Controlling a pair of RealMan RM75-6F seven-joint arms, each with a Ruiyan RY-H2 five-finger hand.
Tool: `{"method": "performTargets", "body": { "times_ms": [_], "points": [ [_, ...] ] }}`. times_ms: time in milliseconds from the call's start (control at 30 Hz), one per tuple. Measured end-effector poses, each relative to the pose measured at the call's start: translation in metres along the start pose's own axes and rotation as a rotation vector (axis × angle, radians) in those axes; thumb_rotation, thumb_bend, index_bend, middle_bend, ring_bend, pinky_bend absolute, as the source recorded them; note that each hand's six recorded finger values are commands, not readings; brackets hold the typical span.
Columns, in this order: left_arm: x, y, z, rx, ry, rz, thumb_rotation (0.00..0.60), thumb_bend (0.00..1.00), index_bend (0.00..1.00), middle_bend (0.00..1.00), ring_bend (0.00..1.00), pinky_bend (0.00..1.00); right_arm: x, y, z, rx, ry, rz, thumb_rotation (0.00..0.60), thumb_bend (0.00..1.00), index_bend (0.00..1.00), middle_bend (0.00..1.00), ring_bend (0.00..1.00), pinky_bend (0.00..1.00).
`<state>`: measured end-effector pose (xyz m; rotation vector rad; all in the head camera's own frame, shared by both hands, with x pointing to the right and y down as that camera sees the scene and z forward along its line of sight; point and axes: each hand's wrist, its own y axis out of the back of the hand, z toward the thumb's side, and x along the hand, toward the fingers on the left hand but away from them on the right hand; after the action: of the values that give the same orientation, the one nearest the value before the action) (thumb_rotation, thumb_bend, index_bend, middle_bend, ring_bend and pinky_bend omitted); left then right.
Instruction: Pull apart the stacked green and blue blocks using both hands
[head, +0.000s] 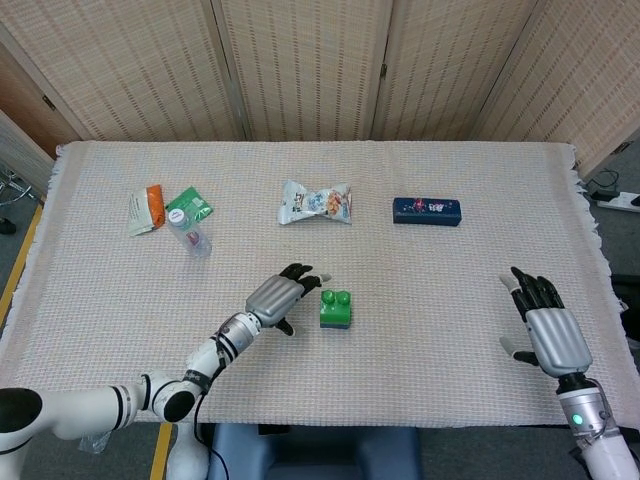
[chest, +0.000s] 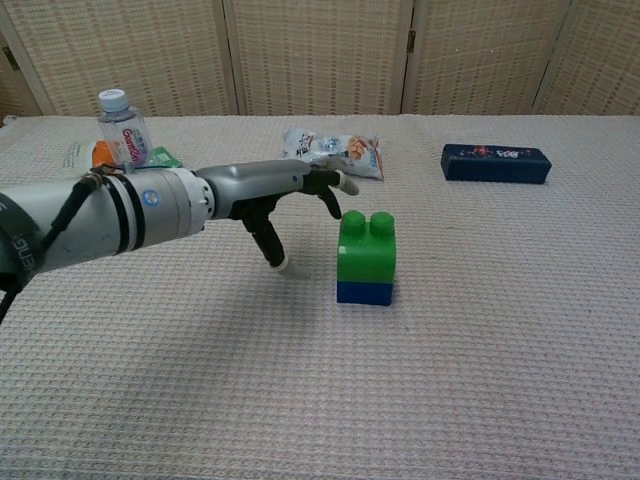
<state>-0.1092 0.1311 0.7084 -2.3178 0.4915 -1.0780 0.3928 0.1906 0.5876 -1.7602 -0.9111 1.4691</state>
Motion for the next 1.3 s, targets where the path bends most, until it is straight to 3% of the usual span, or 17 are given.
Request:
{"method": "performTargets", "body": {
  "times_ms": [433, 1067, 1300],
  "points": [
    [0.021, -0.004, 0.014, -0.008, 0.011, 0.042, 0.6, 0.25, 0.19, 0.36, 0.07, 0.0, 0.0, 0.005, -0.006, -0.02, -0.007, 0.002, 0.6, 0.31, 0.0, 0.0, 0.0, 0.0],
    [0.032, -0.015, 0.026, -0.069, 0.025, 0.05, 0.6, 0.25, 0.22, 0.37, 0.08, 0.0, 0.001, 0.009, -0.009, -0.041, -0.006, 0.0, 0.6, 0.31, 0.0, 0.0, 0.0, 0.0],
    [0.035, -0.017, 0.028, -0.076, 0.021, 0.082, 0.6, 0.25, 0.32, 0.48, 0.15, 0.0, 0.003, 0.013, -0.011, -0.05, -0.006, -0.01, 0.6, 0.31, 0.0, 0.0, 0.0, 0.0]
  ]
}}
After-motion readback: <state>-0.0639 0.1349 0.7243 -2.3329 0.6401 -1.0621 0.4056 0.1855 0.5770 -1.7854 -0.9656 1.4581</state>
